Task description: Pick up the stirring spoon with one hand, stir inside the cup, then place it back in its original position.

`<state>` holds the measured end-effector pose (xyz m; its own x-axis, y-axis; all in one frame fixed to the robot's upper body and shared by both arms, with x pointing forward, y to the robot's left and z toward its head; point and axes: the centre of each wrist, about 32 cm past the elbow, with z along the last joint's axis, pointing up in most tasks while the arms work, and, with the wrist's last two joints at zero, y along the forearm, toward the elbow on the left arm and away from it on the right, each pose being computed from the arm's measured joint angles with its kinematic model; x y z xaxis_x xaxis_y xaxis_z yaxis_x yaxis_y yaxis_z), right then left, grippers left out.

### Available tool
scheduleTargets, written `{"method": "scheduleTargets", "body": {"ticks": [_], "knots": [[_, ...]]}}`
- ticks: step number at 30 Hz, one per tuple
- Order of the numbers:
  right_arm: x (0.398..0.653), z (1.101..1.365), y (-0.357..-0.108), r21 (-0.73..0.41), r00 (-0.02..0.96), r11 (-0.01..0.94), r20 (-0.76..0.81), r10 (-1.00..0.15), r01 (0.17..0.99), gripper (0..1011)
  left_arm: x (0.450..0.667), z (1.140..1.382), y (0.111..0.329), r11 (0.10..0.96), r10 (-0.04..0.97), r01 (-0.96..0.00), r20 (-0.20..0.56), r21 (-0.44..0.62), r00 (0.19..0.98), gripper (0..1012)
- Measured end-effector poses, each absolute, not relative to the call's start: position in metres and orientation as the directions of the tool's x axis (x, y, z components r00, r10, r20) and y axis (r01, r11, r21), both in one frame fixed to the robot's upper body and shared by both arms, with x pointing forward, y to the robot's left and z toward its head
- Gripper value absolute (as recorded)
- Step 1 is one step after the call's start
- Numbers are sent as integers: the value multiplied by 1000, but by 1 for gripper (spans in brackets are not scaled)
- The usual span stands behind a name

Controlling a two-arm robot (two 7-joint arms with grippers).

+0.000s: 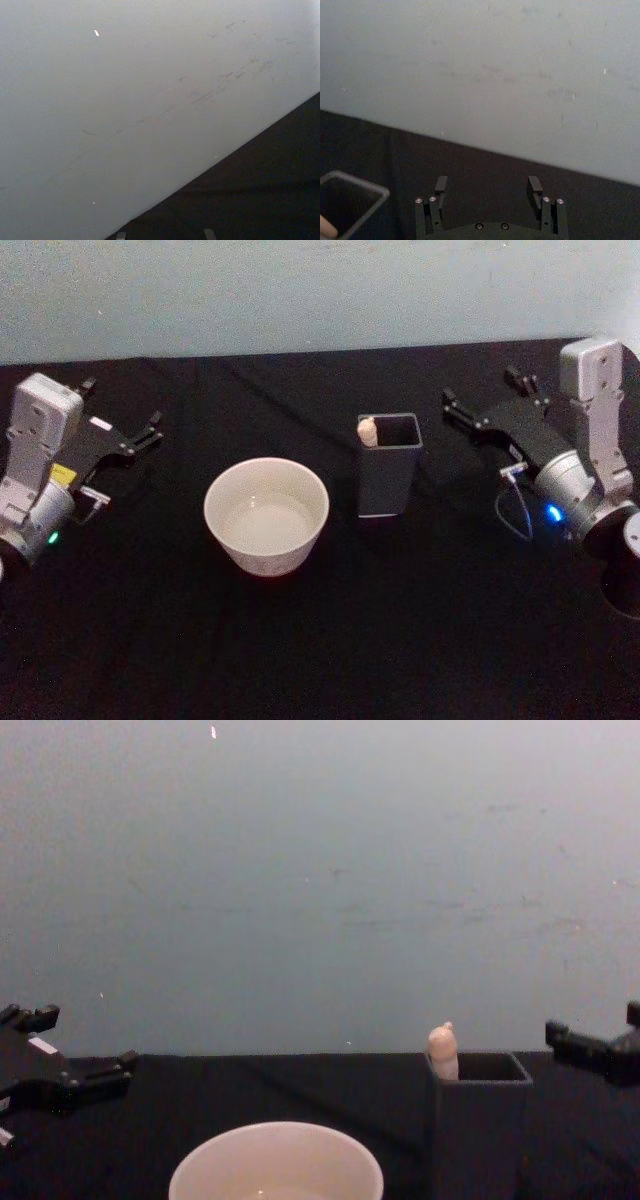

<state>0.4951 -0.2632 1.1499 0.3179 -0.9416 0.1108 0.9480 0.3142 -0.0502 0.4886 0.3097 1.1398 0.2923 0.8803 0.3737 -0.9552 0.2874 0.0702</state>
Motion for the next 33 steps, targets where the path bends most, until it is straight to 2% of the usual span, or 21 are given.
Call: {"method": "scheduleTargets", "body": {"ticks": [7,33], "knots": [[496,1135,-264,-112,316,304,117,-942,946,1002,489,1140,310,287,880,-955,374,70,292,1001],[496,1137,-263,-104,318,306,118,-941,946,1002,489,1140,310,287,880,-955,374,70,292,1001]]}}
